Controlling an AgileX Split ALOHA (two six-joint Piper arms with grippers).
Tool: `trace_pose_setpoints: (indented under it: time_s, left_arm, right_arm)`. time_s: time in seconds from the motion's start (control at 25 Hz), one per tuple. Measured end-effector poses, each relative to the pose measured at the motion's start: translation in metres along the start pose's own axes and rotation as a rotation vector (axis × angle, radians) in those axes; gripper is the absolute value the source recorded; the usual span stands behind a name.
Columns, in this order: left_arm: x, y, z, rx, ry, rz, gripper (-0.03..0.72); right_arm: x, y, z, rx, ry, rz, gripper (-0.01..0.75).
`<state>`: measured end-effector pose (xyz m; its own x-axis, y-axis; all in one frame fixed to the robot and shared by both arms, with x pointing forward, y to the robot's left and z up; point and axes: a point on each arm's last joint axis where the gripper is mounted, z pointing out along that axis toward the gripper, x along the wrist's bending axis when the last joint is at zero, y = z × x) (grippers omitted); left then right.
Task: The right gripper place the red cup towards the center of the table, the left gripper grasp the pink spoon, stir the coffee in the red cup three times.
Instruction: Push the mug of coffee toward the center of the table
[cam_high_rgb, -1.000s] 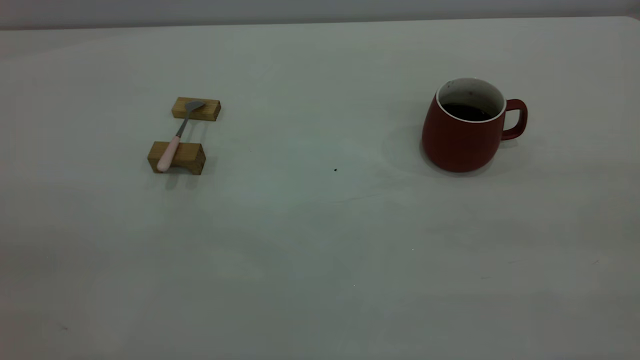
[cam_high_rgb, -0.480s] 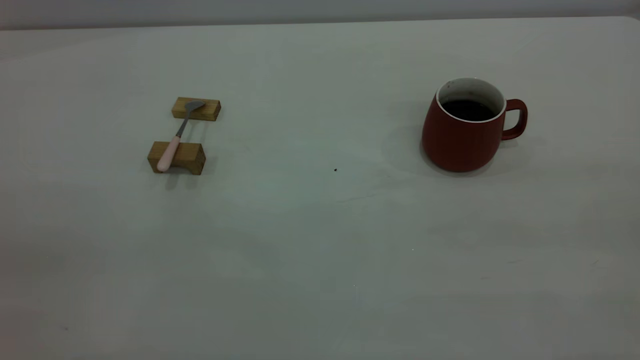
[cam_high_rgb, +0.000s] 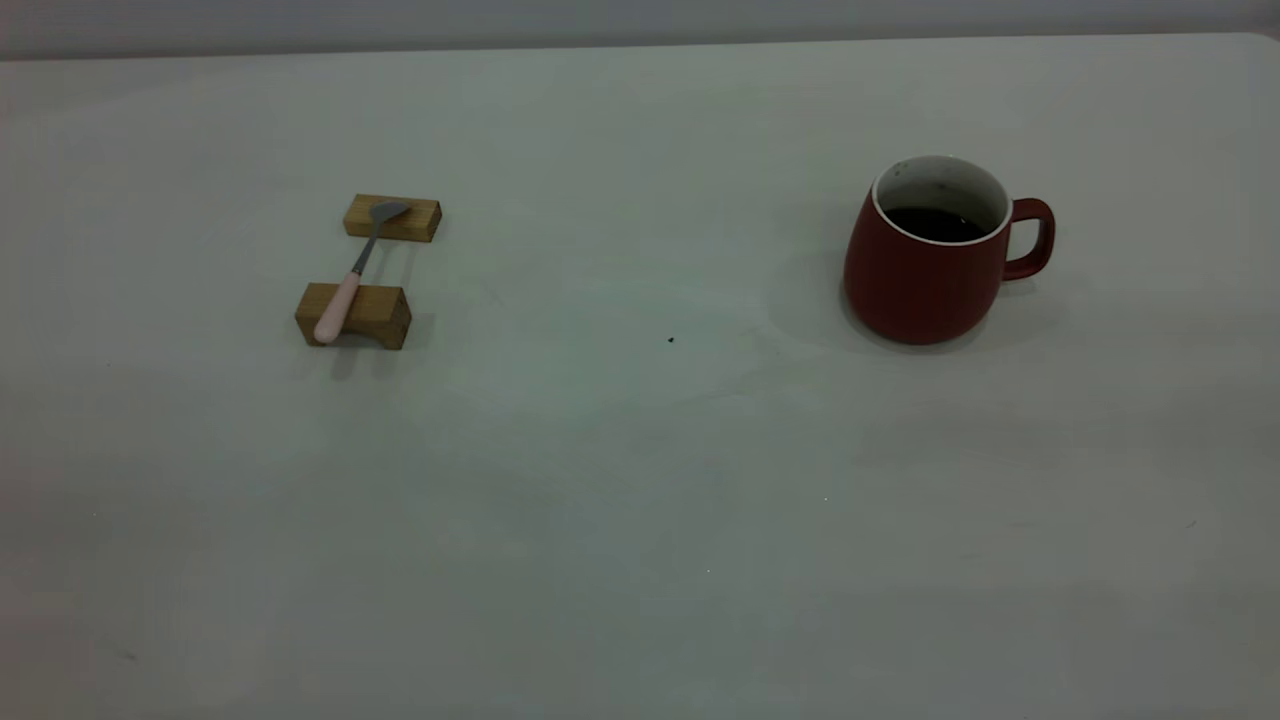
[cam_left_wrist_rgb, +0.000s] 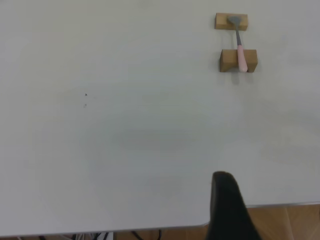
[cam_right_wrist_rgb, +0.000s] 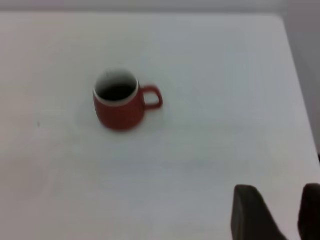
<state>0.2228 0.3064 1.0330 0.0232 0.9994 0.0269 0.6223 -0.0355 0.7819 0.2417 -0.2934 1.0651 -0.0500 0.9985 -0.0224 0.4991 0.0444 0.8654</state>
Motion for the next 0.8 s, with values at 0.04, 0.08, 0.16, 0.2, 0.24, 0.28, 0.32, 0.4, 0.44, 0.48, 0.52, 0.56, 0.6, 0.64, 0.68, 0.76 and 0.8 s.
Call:
trace_pose_setpoints:
  time_s: [0.04,0.08,0.16,0.2,0.24,0.28,0.32,0.4,0.44,0.48,0.52,0.56,0.6,0.64,0.68,0.76,0.8]
  left_arm:
    - [0.000,0.000,0.000,0.000,0.000,0.000,0.504]
    - [0.000,0.000,0.000,0.000,0.000,0.000,0.504]
    - [0.000,0.000,0.000,0.000,0.000,0.000,0.504]
    - [0.000,0.000,0.000,0.000,0.000,0.000,0.504]
    - [0.000,0.000,0.000,0.000,0.000,0.000,0.504]
    - [0.000,0.000,0.000,0.000,0.000,0.000,0.504]
    - [0.000,0.000,0.000,0.001,0.000,0.000,0.504]
    - [0.000,0.000,0.000,0.001,0.000,0.000,0.504]
    - [0.000,0.000,0.000,0.001,0.000,0.000,0.504]
    - [0.000,0.000,0.000,0.001,0.000,0.000,0.504]
    - [0.000,0.000,0.000,0.001,0.000,0.000,0.504]
    - [0.000,0.000,0.000,0.002,0.000,0.000,0.504]
    - [0.000,0.000,0.000,0.002,0.000,0.000,0.504]
    - [0.000,0.000,0.000,0.002,0.000,0.000,0.504]
    - [0.000,0.000,0.000,0.002,0.000,0.000,0.504]
    - [0.000,0.000,0.000,0.002,0.000,0.000,0.504]
    - [0.000,0.000,0.000,0.002,0.000,0.000,0.504]
  right_arm:
    - [-0.001,0.009,0.002,0.010,0.001,0.001,0.321]
    - [-0.001,0.017,0.005,0.024,0.003,0.001,0.354]
    - [-0.003,0.035,0.019,0.080,0.005,-0.008,0.460]
    - [-0.004,0.043,0.029,0.110,0.006,-0.012,0.511]
    - [-0.005,0.050,0.038,0.125,0.007,-0.018,0.575]
    - [-0.007,0.057,0.051,0.157,0.009,-0.029,0.636]
    - [-0.008,0.063,0.064,0.178,0.011,-0.041,0.680]
    - [-0.009,0.071,0.090,0.211,0.027,-0.084,0.716]
    - [-0.009,0.073,0.105,0.234,0.038,-0.102,0.722]
    - [-0.010,0.074,0.120,0.262,0.054,-0.130,0.725]
    - [-0.010,0.075,0.133,0.285,0.069,-0.163,0.725]
    - [-0.010,0.073,0.148,0.323,0.087,-0.198,0.725]
    - [-0.011,0.072,0.163,0.361,0.103,-0.230,0.725]
    - [-0.011,0.070,0.178,0.399,0.122,-0.275,0.725]
    - [-0.012,0.070,0.190,0.424,0.140,-0.323,0.725]
    - [-0.013,0.069,0.219,0.486,0.183,-0.398,0.725]
    - [-0.014,0.070,0.230,0.502,0.202,-0.439,0.725]
